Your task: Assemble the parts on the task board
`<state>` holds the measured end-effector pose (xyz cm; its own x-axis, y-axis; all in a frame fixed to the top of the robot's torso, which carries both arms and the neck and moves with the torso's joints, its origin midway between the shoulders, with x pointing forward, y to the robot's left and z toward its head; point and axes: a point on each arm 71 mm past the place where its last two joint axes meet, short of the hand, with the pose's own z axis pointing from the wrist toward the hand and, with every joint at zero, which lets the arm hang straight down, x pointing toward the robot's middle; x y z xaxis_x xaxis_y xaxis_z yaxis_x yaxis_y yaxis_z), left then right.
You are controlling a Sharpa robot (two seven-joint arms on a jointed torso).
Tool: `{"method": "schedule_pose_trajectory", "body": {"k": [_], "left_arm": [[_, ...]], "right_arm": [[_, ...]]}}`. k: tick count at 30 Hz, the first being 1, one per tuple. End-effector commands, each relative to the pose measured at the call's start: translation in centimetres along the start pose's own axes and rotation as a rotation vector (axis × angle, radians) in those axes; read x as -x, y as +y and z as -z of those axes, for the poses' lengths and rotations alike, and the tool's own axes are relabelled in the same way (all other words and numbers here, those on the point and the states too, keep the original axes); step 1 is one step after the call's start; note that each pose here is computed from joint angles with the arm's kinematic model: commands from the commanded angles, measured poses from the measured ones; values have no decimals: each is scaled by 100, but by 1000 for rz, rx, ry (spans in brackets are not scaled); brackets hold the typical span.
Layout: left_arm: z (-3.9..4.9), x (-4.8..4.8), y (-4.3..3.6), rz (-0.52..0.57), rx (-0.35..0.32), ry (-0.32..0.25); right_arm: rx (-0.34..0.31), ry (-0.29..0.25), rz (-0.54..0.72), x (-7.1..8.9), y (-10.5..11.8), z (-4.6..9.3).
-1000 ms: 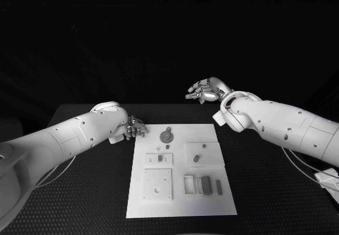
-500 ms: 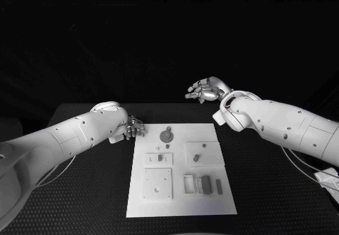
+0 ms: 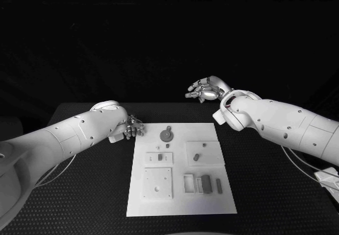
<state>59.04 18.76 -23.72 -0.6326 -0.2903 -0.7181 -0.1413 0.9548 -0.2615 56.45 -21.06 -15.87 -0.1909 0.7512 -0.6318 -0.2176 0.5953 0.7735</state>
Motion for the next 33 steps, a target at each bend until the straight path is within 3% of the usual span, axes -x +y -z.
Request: {"method": "schedule_pose_trajectory", "body": {"k": [1,11,18,33], "left_arm": [[2,-16,-6,34,-20,27],[24,-15,24,70,-34,27],[90,-26,53,102,-56,11],[446,-125,28,140,-157,-8]], "right_arm": [[8,13,4,-11,7,-2],[5,11,4,-1,-4,-1],[1,8,5,20,-21,6],[-14,-2,7,66,-79,9]]}}
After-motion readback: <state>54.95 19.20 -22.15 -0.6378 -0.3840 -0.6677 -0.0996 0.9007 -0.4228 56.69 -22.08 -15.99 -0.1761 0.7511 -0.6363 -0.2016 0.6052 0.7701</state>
